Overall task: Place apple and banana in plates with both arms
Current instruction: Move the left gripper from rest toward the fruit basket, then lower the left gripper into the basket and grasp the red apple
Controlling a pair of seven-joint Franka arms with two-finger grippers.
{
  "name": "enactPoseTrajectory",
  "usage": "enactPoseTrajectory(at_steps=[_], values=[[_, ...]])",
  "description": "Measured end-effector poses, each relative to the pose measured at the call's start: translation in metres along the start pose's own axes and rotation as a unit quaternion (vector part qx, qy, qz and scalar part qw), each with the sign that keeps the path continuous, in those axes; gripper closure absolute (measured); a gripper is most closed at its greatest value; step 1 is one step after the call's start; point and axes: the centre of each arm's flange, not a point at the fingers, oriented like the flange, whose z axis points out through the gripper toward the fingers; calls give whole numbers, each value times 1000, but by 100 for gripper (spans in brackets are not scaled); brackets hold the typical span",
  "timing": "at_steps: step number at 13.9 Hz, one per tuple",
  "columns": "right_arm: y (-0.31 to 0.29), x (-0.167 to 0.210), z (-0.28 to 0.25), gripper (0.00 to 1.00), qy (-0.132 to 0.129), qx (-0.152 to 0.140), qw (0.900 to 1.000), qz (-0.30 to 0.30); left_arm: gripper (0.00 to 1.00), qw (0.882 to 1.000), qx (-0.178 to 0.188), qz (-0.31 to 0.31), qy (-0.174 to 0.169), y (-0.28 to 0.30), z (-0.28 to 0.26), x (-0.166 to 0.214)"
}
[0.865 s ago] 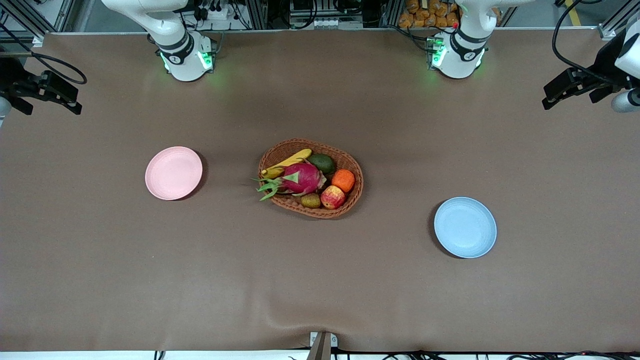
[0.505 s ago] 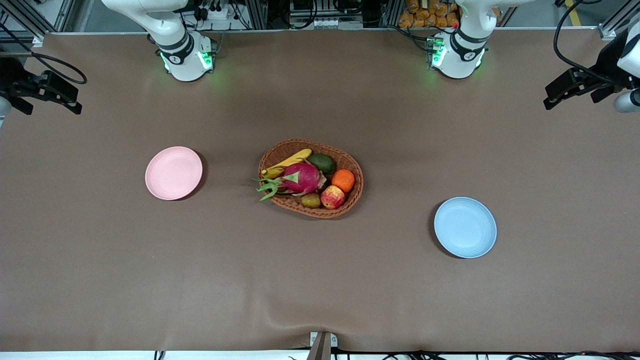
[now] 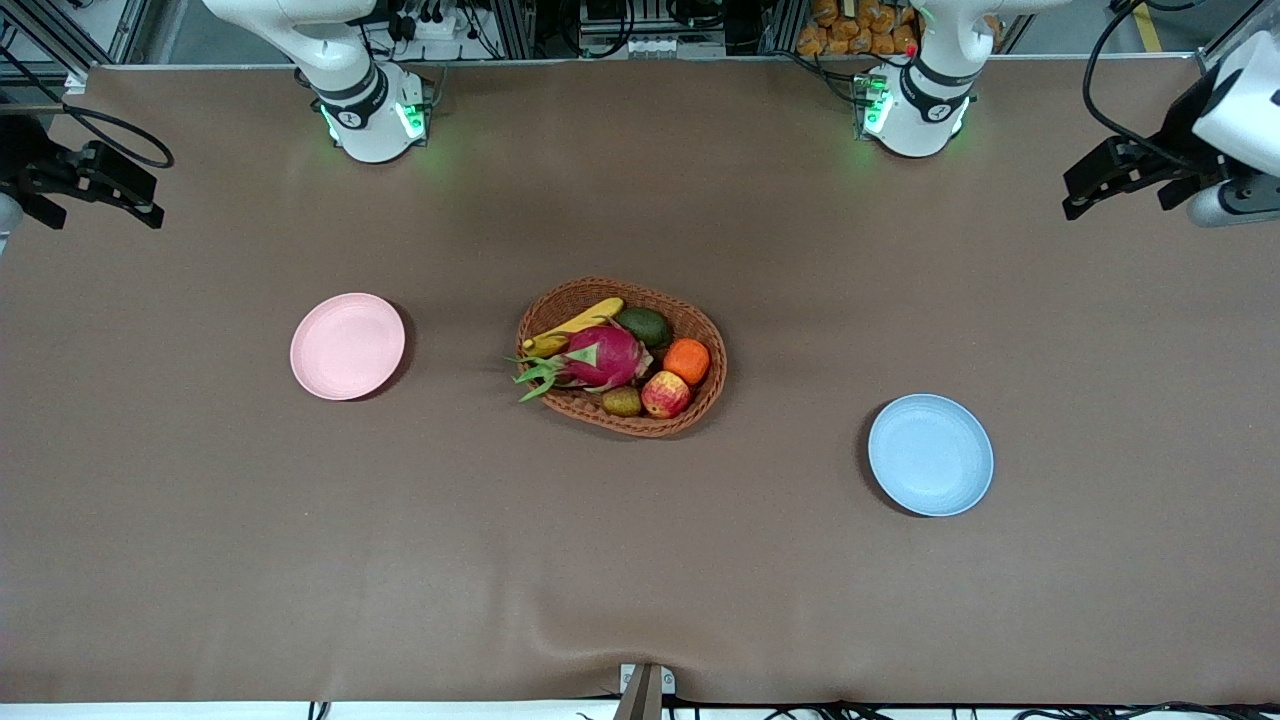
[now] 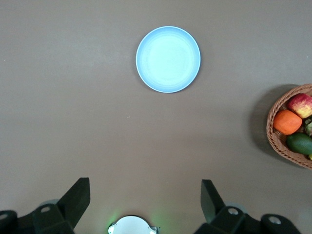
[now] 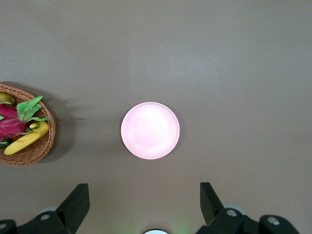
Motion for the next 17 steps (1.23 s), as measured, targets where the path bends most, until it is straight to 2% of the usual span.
enactPoseTrajectory(at_steps=[3, 7, 12, 17], values=[[0, 0, 0, 0, 0, 0, 1000, 0, 0, 1000, -1, 16, 3, 23, 2, -2], [0, 0, 0, 0, 0, 0, 1000, 0, 0, 999, -35, -11, 13, 98, 21, 2], [1, 0, 0, 0, -1, 0, 1000, 1, 0, 997, -64, -42, -1, 168, 87, 34], [1, 0, 0, 0, -1, 0, 1000, 1, 0, 995, -98, -10, -4, 236, 162, 56]])
